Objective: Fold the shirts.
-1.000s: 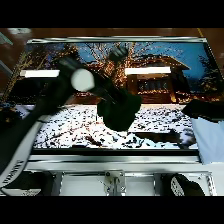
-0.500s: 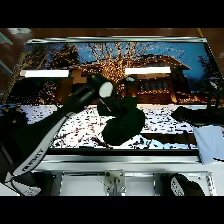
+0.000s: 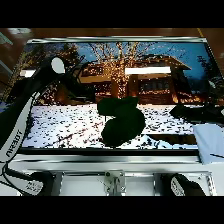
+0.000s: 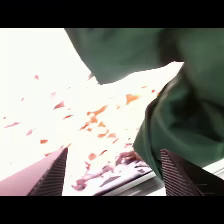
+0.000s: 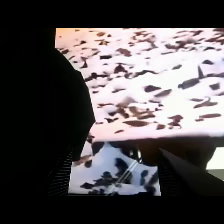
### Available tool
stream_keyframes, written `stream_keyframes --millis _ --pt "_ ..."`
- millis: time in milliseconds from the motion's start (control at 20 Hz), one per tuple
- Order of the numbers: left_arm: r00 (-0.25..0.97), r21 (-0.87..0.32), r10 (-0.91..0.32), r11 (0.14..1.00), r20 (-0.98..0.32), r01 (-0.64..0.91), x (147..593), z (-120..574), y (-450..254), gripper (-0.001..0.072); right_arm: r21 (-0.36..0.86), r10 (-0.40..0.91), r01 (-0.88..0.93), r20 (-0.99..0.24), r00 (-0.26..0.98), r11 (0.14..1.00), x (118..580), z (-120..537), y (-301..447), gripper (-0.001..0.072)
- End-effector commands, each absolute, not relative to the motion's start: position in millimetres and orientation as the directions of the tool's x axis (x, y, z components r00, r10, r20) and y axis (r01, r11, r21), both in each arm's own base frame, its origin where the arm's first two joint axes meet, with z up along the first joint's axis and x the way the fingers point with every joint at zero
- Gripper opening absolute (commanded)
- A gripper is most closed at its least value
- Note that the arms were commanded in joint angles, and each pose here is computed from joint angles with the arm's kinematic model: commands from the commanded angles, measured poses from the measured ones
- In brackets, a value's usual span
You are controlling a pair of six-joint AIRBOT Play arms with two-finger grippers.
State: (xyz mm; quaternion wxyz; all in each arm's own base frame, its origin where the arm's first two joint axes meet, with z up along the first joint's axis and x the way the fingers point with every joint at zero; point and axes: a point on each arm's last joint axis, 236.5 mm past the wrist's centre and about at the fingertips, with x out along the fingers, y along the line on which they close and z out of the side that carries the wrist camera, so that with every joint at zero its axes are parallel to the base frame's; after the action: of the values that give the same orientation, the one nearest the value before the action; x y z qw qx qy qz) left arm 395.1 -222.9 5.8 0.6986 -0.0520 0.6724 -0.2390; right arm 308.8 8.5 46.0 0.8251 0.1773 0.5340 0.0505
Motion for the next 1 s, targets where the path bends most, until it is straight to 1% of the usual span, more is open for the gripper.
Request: stream_keyframes --millis 0,100,250,400,500,550,600,650,750,800,950 --pt "-0.068 -0.511 -0.507 0.858 -0.859 0.057 393.9 -46.7 -212.5 0.0701 0.446 0.383 0.117 -0.854 0.353 0.887 314.3 26.3 28.7 0.0636" --pt "-0.094 -0.527 -0.523 0.85 -0.847 0.014 394.6 -72.8 -220.4 0.0702 0.526 0.468 0.129 -0.825 0.318 0.841 321.8 14.5 44.5 0.0636" --pt "-0.06 -0.6 -0.603 0.797 -0.795 -0.064 409.3 -93.4 -247.1 0.0701 0.602 0.555 0.162 -0.79 0.262 0.782 328.5 -5.4 59.7 0.0636" --pt "-0.015 -0.637 -0.642 0.764 -0.767 -0.105 423.1 -106.3 -261.3 0.0701 0.622 0.593 0.206 -0.783 0.19 0.756 323.8 -24.8 65.6 0.0636" --pt "0.011 -0.65 -0.654 0.75 -0.756 -0.123 429.8 -109.7 -266.2 0.07 0.61 0.594 0.199 -0.792 0.142 0.767 319.0 -35.8 72.5 0.0636" --pt "0.021 -0.656 -0.659 0.744 -0.752 -0.128 432.0 -110.6 -269.2 0.0686 0.605 0.594 0.185 -0.796 0.118 0.774 316.9 -40.6 79.4 0.0636" --pt "0.024 -0.663 -0.667 0.736 -0.745 -0.135 432.3 -110.5 -273.0 0.0574 0.602 0.596 0.169 -0.798 0.093 0.78 315.0 -45.4 88.5 0.0636" --pt "0.025 -0.672 -0.675 0.729 -0.737 -0.132 432.3 -109.7 -277.1 0.0388 0.594 0.59 0.153 -0.804 0.077 0.79 314.3 -50.6 95.4 0.0636" --pt "0.029 -0.693 -0.695 0.713 -0.719 -0.105 433.0 -105.3 -282.3 0.0067 0.577 0.574 0.13 -0.817 0.059 0.807 315.4 -61.2 107.0 0.0636" --pt "0.028 -0.707 -0.707 0.702 -0.706 -0.085 433.0 -102.0 -284.1 0.0042 0.572 0.571 0.131 -0.819 0.055 0.809 316.6 -65.9 111.9 0.0637" --pt "0.039 -0.719 -0.718 0.694 -0.695 -0.048 437.5 -91.2 -286.6 0.0041 0.56 0.562 0.146 -0.827 0.029 0.816 317.5 -83.7 122.3 0.0637"
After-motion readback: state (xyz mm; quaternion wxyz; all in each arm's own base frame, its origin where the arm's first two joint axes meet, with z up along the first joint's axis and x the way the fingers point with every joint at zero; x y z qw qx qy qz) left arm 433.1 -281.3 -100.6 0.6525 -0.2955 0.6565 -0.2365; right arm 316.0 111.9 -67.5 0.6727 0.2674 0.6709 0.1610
